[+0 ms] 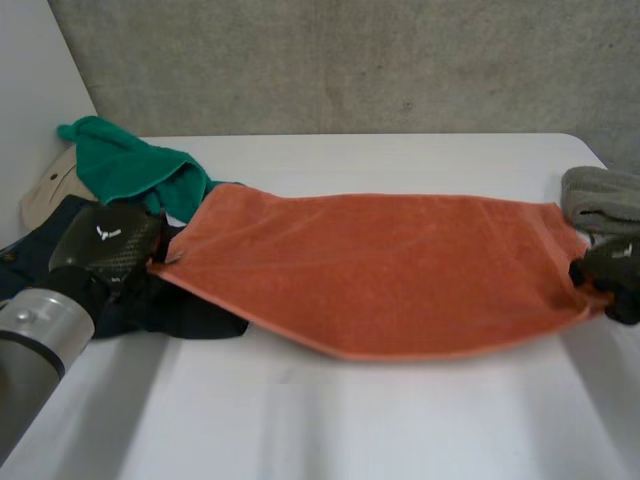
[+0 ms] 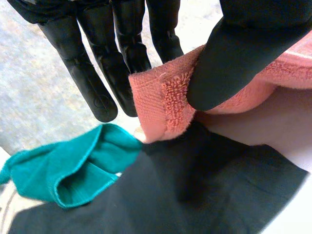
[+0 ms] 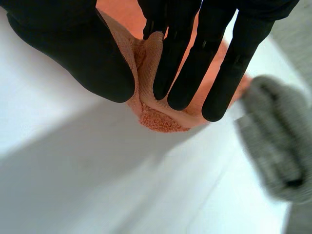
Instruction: Fold the laundry.
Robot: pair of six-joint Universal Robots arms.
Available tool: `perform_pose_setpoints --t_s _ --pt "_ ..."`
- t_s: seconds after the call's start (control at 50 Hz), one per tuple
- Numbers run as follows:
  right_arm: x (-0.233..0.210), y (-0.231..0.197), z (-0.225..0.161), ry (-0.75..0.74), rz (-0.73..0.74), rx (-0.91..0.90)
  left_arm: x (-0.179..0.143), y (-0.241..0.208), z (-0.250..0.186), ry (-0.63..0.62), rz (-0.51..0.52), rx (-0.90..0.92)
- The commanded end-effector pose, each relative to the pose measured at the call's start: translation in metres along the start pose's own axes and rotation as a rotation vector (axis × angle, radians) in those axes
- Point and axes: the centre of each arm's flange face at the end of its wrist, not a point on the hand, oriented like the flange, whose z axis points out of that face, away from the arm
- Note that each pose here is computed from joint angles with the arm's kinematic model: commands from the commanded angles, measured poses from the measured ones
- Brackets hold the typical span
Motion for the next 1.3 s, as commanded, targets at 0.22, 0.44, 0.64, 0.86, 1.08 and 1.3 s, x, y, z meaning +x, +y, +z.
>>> perform_pose_setpoints --t_s 0.22,0.44,0.64,0.86,1.08,1.3 --pt "-0.025 0.033 0.038 -0.079 0.045 0.031 0.016 0.025 0.018 0.082 -0.011 -0.084" --pt "-0.024 0.028 0.029 -0.073 0.022 0.045 0.016 0.026 0.015 0.08 -0.011 -0.102" --pt "0.004 0.039 -0.046 -0.168 -0.044 -0.171 0.019 0.024 -0.045 0.147 0.159 -0.282" --pt "0.022 0.056 -0.023 -0.143 0.049 -0.182 0.013 0.035 -0.05 0.194 0.34 -0.374" --pt "0.06 0.032 0.039 0.143 0.241 0.044 0.016 0.009 0.068 0.099 0.349 -0.058" --pt "0.068 0.008 0.09 0.32 0.241 0.159 0.025 0.021 0.163 -0.04 0.36 -0.042"
